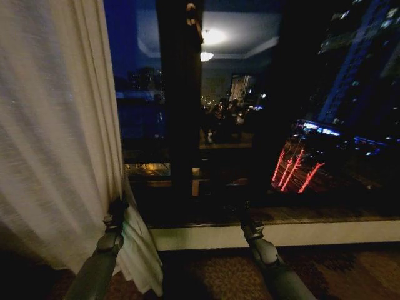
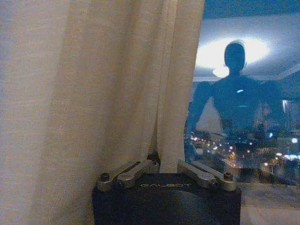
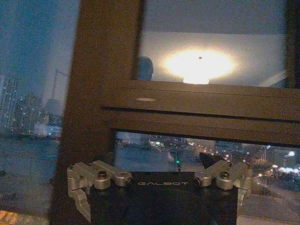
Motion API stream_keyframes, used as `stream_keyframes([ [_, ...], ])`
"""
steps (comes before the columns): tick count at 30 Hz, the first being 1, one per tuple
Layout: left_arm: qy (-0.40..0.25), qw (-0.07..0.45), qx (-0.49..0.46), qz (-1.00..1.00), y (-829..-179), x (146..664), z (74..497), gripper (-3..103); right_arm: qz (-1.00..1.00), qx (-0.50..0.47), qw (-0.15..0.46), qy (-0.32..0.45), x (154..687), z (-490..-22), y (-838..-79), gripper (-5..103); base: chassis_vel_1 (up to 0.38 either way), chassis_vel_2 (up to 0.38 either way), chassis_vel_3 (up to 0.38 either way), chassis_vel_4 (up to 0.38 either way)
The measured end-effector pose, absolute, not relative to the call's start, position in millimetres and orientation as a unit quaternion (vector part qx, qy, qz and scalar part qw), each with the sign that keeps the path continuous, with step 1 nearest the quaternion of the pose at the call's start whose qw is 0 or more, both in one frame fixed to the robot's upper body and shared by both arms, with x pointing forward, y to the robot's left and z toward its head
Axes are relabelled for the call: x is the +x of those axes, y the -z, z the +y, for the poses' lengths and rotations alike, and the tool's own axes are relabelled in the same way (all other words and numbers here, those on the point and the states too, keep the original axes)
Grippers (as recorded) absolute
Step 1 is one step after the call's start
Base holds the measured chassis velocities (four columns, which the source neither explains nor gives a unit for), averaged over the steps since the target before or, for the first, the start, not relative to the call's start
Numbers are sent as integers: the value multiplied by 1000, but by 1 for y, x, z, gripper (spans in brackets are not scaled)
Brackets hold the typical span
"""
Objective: Open the curtains by pulling them apart, changing their state from closed to fully open.
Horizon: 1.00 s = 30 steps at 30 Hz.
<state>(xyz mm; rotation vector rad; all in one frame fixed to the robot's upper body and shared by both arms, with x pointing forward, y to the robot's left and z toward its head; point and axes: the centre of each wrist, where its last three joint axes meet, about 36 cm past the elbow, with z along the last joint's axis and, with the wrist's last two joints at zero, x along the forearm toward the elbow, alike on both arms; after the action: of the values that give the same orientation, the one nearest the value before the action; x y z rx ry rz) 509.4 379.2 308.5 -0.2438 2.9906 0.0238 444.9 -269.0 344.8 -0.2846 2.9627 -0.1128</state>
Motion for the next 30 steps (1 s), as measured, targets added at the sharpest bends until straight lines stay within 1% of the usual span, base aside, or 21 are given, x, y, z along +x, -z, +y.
stream_keyframes([
  [30, -11, 69, -92, 993, -303, 501, 391, 1, 991, -95, 81, 38, 445, -269, -345, 100, 347, 351, -357, -345],
])
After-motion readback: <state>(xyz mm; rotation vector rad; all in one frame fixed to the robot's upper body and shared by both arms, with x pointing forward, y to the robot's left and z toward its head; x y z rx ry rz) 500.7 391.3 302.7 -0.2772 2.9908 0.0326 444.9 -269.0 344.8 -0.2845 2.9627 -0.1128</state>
